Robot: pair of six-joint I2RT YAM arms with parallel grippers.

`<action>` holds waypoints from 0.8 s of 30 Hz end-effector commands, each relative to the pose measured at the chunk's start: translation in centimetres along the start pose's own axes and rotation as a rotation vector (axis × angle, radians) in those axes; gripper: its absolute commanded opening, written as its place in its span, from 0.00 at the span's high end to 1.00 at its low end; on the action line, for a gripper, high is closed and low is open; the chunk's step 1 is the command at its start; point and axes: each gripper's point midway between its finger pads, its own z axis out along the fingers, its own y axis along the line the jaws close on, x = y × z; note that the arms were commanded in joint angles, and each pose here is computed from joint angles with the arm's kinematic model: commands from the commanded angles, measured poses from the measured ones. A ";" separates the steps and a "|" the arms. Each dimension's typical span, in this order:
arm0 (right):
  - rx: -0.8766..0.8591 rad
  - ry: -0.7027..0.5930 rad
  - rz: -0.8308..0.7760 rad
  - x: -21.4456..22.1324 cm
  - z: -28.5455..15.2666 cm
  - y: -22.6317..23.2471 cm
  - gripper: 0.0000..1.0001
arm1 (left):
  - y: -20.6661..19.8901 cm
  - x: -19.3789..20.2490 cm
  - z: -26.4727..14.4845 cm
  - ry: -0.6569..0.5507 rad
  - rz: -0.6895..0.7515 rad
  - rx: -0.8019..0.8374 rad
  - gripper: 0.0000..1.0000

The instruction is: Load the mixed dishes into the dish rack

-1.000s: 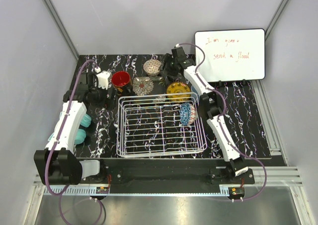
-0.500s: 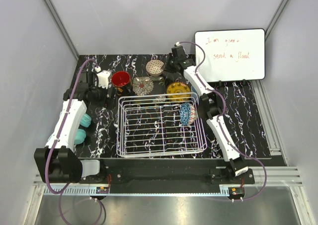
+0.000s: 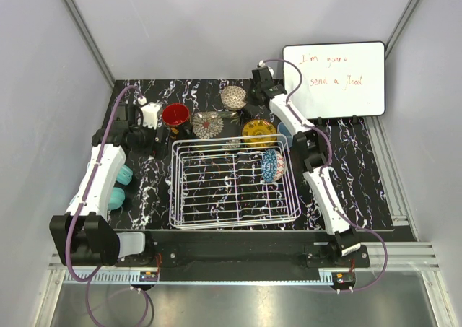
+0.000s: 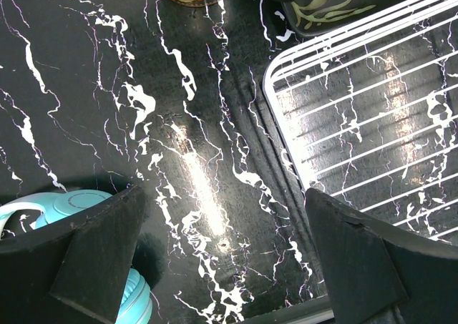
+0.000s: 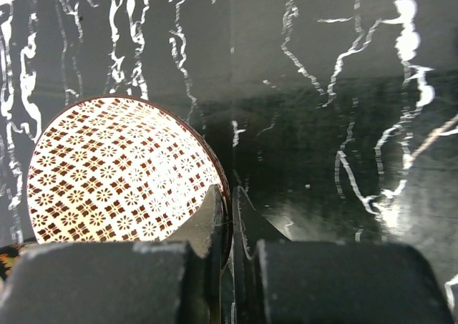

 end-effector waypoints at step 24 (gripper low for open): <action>-0.057 -0.036 0.013 -2.5 -1.5 1.7 0.70 | -1.0 -0.8 -1.4 -0.010 0.013 0.071 0.03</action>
